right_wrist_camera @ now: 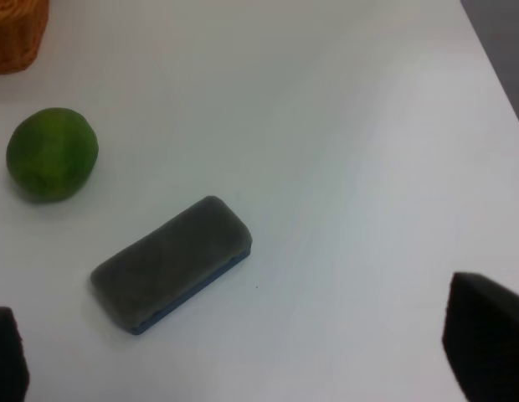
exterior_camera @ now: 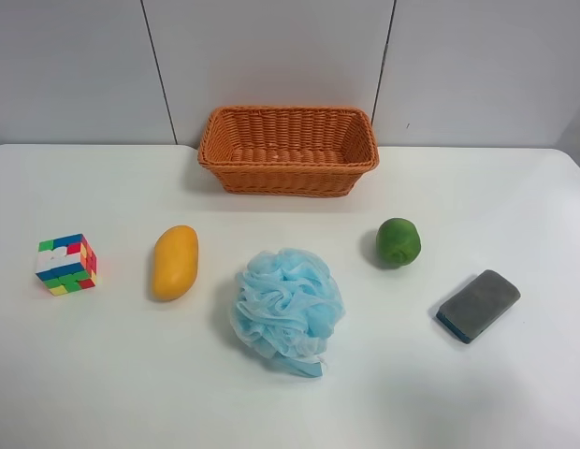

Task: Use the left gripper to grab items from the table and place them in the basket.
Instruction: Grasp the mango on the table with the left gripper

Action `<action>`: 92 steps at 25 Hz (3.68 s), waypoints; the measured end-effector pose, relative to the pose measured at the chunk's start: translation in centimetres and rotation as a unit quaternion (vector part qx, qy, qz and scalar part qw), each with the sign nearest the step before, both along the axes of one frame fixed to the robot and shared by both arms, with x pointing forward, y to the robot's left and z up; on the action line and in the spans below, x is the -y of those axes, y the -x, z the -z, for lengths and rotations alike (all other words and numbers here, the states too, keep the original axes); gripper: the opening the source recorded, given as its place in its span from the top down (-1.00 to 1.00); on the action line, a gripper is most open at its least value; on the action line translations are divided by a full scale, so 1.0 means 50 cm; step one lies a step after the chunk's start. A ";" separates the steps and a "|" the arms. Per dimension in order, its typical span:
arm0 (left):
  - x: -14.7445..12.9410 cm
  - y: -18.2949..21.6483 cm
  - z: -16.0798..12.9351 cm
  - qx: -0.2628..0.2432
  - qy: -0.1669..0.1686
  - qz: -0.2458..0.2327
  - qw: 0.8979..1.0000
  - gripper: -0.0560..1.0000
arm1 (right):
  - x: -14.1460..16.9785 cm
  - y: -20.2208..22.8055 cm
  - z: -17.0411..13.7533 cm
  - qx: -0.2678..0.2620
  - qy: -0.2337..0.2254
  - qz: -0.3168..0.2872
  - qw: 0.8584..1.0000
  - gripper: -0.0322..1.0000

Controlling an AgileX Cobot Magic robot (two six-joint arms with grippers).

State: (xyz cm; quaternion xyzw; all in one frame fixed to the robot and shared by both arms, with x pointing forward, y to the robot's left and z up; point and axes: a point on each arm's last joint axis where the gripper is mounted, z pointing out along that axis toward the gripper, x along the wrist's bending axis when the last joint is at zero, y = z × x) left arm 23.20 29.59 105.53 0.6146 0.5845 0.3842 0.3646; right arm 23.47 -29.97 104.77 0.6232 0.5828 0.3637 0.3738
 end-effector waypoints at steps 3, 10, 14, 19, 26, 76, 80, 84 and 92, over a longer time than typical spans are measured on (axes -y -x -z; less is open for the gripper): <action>0.000 0.000 0.000 0.000 0.000 0.000 1.000 -0.95 | 0.000 0.000 0.000 0.000 0.000 0.000 1.000 -0.99; 0.000 0.000 0.000 0.000 0.000 0.000 1.000 -0.98 | 0.000 0.000 0.000 0.000 0.000 0.000 1.000 -0.99; 0.001 0.000 -0.009 -0.003 0.005 0.000 1.000 -0.98 | 0.000 0.000 0.000 0.000 0.000 0.000 1.000 -0.99; -0.002 -0.029 -0.084 -0.043 0.006 -0.001 0.999 -0.98 | 0.000 0.000 0.000 0.000 0.000 0.000 1.000 -0.99; -0.010 -0.152 -0.184 -0.144 0.009 -0.001 0.990 -0.98 | 0.000 0.000 0.000 0.000 0.000 0.000 1.000 -0.99; 0.283 -0.667 0.237 -0.471 0.062 0.036 0.879 -0.99 | 0.000 0.000 0.000 0.000 0.000 0.000 1.000 -0.99; 0.287 -0.677 0.267 -0.470 0.063 0.034 0.880 -0.99 | 0.000 0.000 0.000 0.000 0.000 0.000 1.000 -0.99; 0.290 -0.685 0.292 -0.469 0.062 0.032 0.880 -0.99 | 0.000 0.000 0.000 0.000 0.000 0.000 1.000 -0.99; 0.290 -0.687 0.308 -0.473 0.059 0.031 0.878 -0.92 | 0.000 0.000 0.000 0.000 0.000 0.000 1.000 -0.99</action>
